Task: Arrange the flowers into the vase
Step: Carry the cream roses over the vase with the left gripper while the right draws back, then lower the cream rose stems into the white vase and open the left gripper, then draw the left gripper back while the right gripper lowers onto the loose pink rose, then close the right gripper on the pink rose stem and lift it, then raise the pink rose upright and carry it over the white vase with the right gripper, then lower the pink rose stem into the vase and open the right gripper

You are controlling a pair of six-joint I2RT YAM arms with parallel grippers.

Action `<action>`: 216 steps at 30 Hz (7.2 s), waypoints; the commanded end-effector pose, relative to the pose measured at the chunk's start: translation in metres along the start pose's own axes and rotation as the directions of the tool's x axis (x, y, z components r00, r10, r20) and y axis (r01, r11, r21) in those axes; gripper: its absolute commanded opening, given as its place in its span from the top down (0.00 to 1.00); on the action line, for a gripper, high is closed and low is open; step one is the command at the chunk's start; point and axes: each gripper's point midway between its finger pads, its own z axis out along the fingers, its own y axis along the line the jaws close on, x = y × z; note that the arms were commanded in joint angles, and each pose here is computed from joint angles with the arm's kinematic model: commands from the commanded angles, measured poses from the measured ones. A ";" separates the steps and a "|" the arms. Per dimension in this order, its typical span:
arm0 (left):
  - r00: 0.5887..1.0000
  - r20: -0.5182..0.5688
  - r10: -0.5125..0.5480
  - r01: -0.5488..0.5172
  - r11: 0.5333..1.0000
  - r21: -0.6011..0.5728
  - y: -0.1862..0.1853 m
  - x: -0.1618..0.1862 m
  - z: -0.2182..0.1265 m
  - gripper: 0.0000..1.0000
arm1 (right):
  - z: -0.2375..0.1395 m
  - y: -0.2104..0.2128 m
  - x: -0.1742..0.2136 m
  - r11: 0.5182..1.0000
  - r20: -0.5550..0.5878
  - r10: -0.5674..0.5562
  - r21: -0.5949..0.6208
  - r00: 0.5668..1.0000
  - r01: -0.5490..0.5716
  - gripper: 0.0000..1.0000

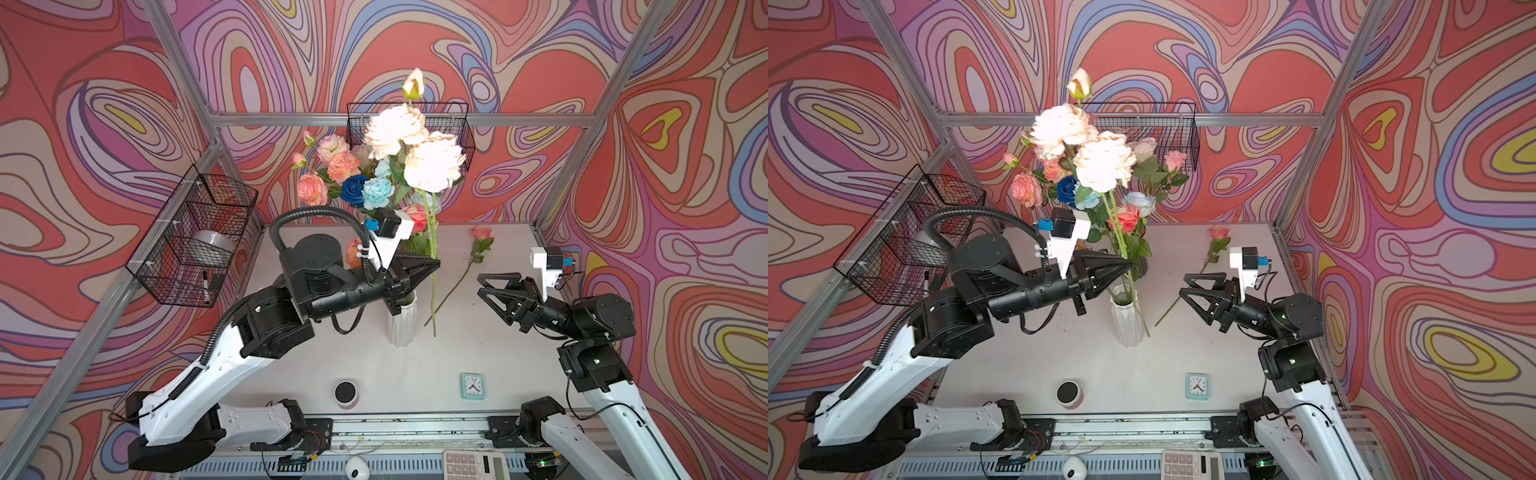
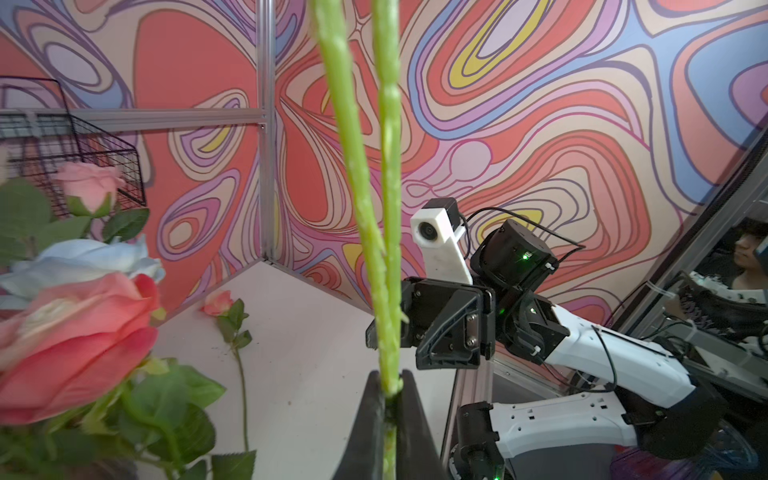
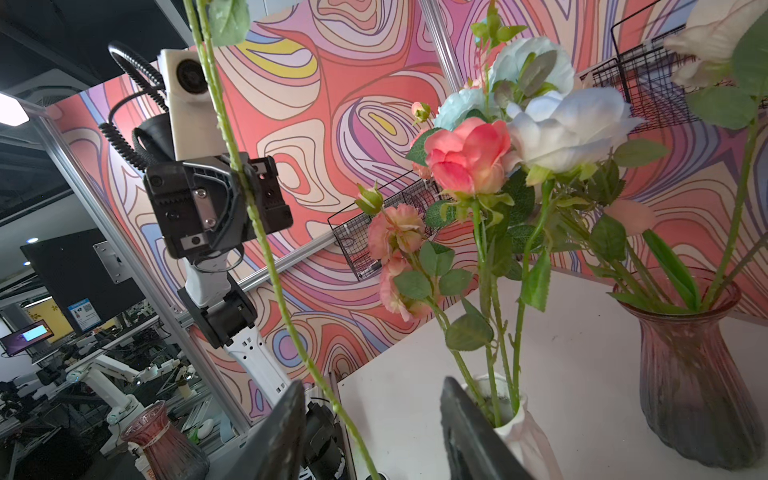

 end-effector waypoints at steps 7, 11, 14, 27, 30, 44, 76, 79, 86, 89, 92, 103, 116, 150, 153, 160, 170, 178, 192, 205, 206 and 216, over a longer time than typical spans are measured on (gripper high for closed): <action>0.973 0.005 0.230 -0.224 0.950 -0.220 0.032 -0.020 -0.022 1.00 | 0.000 0.006 -0.006 1.000 0.012 -0.025 -0.004 1.000 0.025 0.47; 0.964 -0.002 0.264 -0.257 0.935 -0.245 0.039 -0.015 -0.011 1.00 | -0.001 0.008 -0.006 1.000 0.010 -0.029 -0.003 1.000 0.029 0.47; 0.958 -0.012 0.288 -0.281 0.923 -0.263 0.044 -0.010 -0.002 1.00 | -0.002 0.011 -0.007 0.999 0.010 -0.035 -0.005 0.999 0.035 0.47; 0.973 -0.069 0.220 -0.230 0.921 -0.314 0.073 0.035 0.020 1.00 | -0.007 0.020 -0.009 0.998 0.011 -0.063 -0.005 0.998 0.063 0.48; 0.979 -0.082 0.185 -0.202 0.921 -0.333 0.080 0.044 0.018 0.99 | -0.006 0.018 -0.008 0.998 0.010 -0.059 -0.002 0.998 0.059 0.48; 0.994 0.052 0.099 -0.075 0.934 -0.349 0.072 0.013 -0.013 0.34 | -0.005 0.007 -0.006 0.999 0.011 -0.022 0.040 1.000 0.022 0.46; 0.913 0.351 -0.209 0.354 0.835 -0.422 0.110 0.156 -0.145 0.13 | -0.053 -0.333 0.186 0.202 0.142 0.532 0.936 0.835 -0.288 0.46; 0.912 0.341 -0.228 0.368 0.822 -0.434 0.114 0.168 -0.146 0.13 | -0.054 -0.356 0.203 0.112 0.089 0.535 0.978 0.840 -0.175 0.45; 0.918 0.315 -0.241 0.371 0.803 -0.467 0.118 0.180 -0.150 0.13 | -0.061 -0.404 0.226 -0.070 0.043 0.543 0.998 0.839 -0.005 0.46; 0.917 0.315 -0.246 0.376 0.797 -0.473 0.119 0.185 -0.153 0.13 | -0.065 -0.423 0.225 -0.132 0.010 0.530 0.989 0.848 0.070 0.46; 0.913 0.324 -0.249 0.383 0.799 -0.463 0.119 0.187 -0.156 0.13 | -0.065 -0.439 0.225 -0.169 -0.021 0.531 0.977 0.847 0.130 0.46; 0.900 0.366 -0.236 0.393 0.802 -0.450 0.117 0.183 -0.173 0.13 | -0.070 -0.463 0.249 -0.228 -0.024 0.603 0.953 0.797 0.201 0.58; 0.900 0.364 -0.238 0.393 0.803 -0.447 0.116 0.183 -0.172 0.13 | -0.103 -0.450 0.245 -0.249 0.047 0.610 0.959 0.791 0.135 1.00; 0.919 0.295 -0.260 0.377 0.799 -0.469 0.113 0.182 -0.169 0.13 | -0.030 -0.179 -0.015 0.652 0.209 -0.042 0.746 0.977 -0.132 1.00; 0.918 0.298 -0.262 0.380 0.796 -0.471 0.114 0.182 -0.171 0.13 | -0.012 -0.145 -0.040 0.727 0.223 -0.101 0.682 0.970 -0.081 1.00; 0.918 0.301 -0.257 0.380 0.789 -0.483 0.115 0.179 -0.175 0.13 | 0.031 -0.073 -0.092 0.886 0.289 -0.182 0.463 0.940 0.030 1.00; 0.919 0.294 -0.261 0.380 0.784 -0.491 0.115 0.176 -0.171 0.13 | 0.073 -0.010 -0.136 0.943 0.407 -0.297 0.269 0.864 0.198 1.00; 0.919 0.283 -0.274 0.384 0.786 -0.485 0.114 0.175 -0.165 0.13 | 0.117 0.014 -0.136 0.918 0.417 -0.391 0.237 0.820 0.317 1.00; 0.923 0.269 -0.276 0.378 0.782 -0.495 0.115 0.174 -0.163 0.13 | 0.157 0.001 -0.101 0.865 0.367 -0.495 0.292 0.787 0.408 1.00; 0.926 0.257 -0.276 0.372 0.782 -0.500 0.116 0.178 -0.159 0.13 | 0.167 -0.038 -0.042 0.861 0.281 -0.481 0.329 0.830 0.387 1.00; 0.927 0.256 -0.276 0.371 0.782 -0.501 0.116 0.179 -0.159 0.13 | 0.167 -0.040 -0.037 0.863 0.274 -0.474 0.331 0.837 0.381 1.00; 0.926 0.254 -0.279 0.372 0.784 -0.496 0.116 0.181 -0.157 0.13 | 0.147 -0.053 0.017 0.899 0.215 -0.370 0.327 0.904 0.290 0.90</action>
